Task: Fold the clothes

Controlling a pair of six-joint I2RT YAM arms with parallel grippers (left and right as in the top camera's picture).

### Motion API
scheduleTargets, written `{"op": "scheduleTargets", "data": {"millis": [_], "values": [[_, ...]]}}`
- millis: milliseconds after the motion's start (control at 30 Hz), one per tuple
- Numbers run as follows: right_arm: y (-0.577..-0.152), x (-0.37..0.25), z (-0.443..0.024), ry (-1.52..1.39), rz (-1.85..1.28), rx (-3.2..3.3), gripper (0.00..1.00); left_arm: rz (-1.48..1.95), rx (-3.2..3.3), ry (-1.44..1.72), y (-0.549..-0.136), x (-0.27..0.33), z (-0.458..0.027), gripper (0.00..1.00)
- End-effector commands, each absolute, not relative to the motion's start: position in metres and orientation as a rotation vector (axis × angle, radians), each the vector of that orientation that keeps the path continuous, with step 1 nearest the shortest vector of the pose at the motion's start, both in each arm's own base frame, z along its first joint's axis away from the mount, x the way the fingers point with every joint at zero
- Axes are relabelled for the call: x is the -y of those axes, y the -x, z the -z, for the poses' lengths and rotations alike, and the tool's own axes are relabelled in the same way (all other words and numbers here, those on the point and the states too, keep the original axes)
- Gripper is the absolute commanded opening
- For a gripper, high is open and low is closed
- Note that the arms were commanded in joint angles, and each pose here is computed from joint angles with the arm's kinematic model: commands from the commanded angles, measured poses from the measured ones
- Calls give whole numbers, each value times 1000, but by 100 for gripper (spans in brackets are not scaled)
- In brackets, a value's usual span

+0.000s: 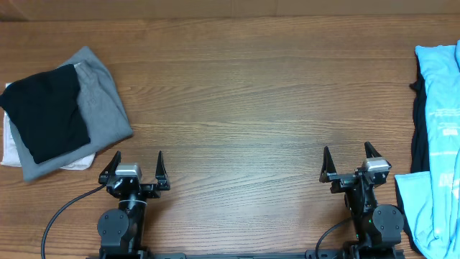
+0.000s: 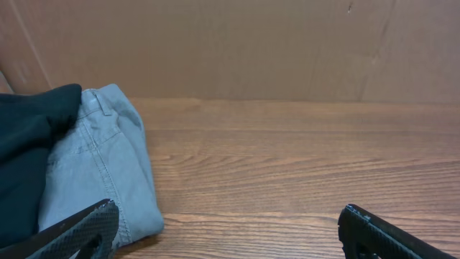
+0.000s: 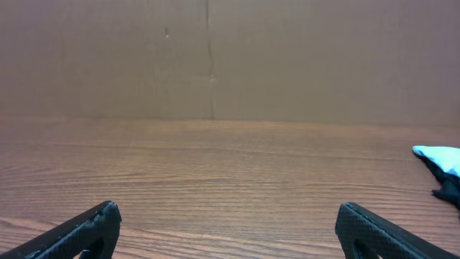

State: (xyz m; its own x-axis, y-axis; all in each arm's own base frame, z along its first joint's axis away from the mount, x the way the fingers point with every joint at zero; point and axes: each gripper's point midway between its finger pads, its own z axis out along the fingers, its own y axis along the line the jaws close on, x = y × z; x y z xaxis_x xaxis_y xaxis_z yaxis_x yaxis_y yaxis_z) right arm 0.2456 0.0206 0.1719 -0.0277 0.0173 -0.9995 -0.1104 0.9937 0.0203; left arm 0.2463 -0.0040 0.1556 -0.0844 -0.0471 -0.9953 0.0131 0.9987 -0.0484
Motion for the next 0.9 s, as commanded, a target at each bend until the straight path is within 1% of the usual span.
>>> {"op": "scheduleTargets", "data": {"millis": [0, 867], "values": [[-246, -19, -171, 68, -96, -1592, 100, 52, -1648, 0, -246, 7, -156, 100], [-246, -19, -171, 68, -96, -1591, 100, 60, -1647, -6, -246, 9, -156, 100]]}}
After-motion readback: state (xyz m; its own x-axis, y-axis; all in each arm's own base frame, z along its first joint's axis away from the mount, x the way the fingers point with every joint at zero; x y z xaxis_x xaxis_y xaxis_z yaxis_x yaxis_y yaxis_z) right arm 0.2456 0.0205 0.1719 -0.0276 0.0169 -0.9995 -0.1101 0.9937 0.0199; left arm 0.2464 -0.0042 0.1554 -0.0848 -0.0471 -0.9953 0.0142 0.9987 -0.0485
